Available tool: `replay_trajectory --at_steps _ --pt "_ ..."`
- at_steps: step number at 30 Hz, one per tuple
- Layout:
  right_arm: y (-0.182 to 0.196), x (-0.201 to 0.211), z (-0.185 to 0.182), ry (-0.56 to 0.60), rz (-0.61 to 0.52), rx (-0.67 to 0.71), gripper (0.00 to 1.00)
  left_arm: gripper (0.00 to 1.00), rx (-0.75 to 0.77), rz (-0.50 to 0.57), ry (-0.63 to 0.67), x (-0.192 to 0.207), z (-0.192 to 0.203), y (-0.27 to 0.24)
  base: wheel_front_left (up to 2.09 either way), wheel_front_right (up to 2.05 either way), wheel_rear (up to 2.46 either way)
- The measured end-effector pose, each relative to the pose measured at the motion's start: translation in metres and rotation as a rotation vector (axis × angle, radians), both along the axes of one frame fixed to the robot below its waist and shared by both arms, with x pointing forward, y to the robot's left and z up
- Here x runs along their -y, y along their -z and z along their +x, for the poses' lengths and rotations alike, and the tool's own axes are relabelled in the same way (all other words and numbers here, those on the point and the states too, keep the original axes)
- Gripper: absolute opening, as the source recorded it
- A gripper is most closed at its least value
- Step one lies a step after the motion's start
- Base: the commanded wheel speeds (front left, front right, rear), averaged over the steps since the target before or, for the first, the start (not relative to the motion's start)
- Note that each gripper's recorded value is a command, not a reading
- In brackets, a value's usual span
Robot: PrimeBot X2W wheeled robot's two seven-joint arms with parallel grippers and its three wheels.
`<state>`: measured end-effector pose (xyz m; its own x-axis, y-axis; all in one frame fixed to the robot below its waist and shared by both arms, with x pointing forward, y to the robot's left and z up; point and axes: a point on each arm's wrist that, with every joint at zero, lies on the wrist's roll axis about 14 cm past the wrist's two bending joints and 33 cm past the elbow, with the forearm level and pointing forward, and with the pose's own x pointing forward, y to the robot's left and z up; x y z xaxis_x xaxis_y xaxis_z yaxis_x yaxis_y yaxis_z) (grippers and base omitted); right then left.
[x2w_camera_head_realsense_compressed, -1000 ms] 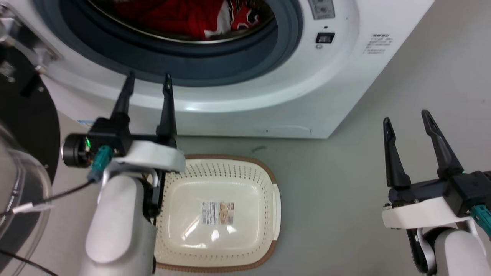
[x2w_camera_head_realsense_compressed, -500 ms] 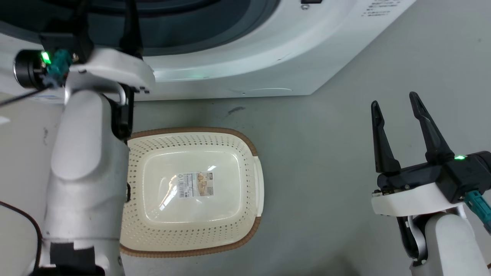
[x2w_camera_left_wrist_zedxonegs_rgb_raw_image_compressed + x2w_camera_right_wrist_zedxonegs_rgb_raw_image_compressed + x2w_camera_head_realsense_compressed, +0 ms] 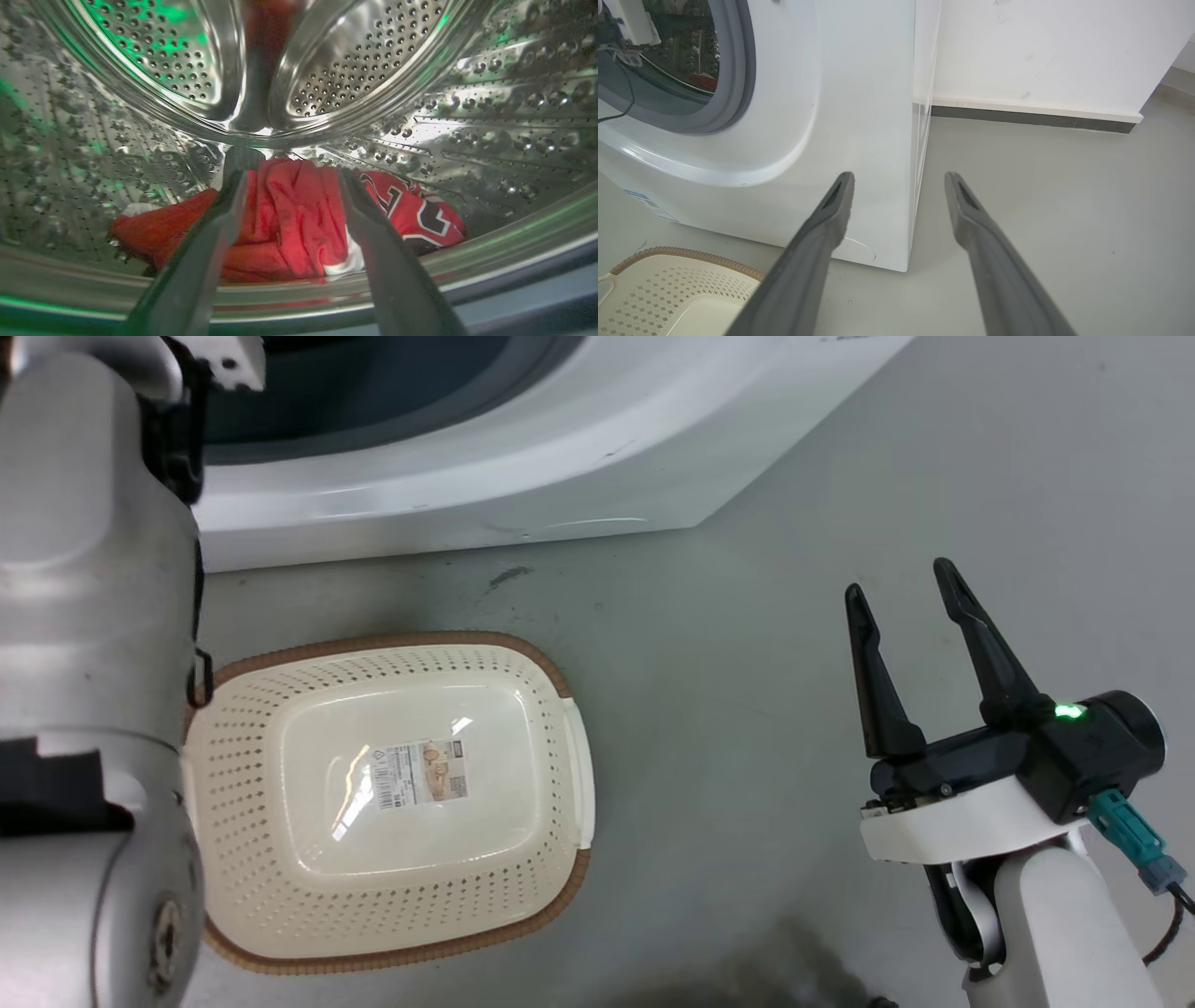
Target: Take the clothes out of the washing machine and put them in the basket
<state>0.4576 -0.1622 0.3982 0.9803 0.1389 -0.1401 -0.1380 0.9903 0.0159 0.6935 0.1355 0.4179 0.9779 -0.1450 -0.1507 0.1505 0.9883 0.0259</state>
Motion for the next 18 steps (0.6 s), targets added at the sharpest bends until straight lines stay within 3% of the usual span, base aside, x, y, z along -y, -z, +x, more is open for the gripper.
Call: replay_trajectory --at_steps 18 --pt "0.029 0.020 -0.014 0.069 0.037 -0.102 1.00 1.00 -0.478 0.082 0.064 0.022 0.040 0.095 0.00 0.00 0.00"
